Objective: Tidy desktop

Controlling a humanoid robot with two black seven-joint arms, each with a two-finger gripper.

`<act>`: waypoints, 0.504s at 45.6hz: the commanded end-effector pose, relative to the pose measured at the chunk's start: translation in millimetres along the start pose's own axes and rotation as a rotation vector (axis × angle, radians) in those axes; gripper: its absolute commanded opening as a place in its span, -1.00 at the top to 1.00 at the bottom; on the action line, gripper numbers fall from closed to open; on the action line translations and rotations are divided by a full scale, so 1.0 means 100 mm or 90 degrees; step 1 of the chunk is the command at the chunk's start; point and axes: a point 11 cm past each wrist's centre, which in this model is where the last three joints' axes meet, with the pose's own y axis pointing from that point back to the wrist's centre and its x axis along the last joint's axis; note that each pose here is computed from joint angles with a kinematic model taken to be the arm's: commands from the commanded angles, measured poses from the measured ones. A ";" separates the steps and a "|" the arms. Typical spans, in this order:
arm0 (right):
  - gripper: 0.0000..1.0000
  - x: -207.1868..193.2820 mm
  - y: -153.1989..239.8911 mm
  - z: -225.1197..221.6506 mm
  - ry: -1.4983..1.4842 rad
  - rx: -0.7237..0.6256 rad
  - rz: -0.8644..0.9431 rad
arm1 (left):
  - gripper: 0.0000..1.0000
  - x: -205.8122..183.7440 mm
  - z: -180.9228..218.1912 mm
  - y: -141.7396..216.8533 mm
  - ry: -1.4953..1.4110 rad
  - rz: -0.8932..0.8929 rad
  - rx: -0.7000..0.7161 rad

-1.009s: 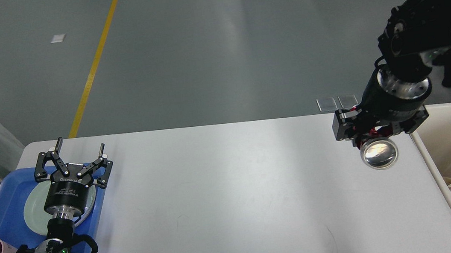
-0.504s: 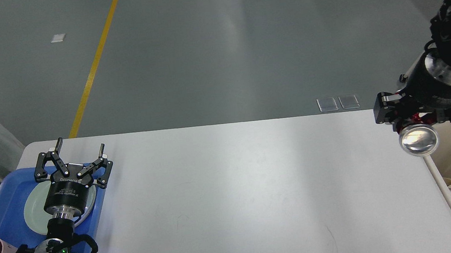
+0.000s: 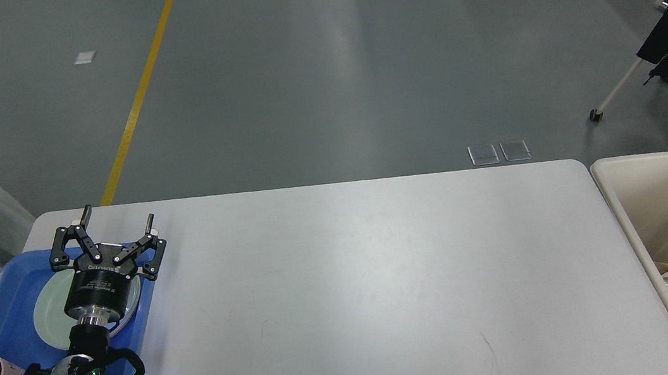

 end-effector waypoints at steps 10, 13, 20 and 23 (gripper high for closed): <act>1.00 -0.12 -0.95 0.48 -0.076 -0.031 0.061 | -0.93 0.00 0.00 0.00 0.001 0.000 -0.001; 1.00 -0.17 -1.12 0.55 -0.079 -0.045 0.099 | -0.93 0.00 0.00 0.00 0.000 0.000 0.000; 1.00 -0.47 -1.55 0.50 -0.059 -0.064 0.153 | -0.93 0.00 0.00 0.00 0.000 0.000 0.000; 1.00 -0.58 -1.67 0.48 -0.055 -0.066 0.175 | -0.93 -0.01 0.00 -0.01 0.000 -0.001 0.001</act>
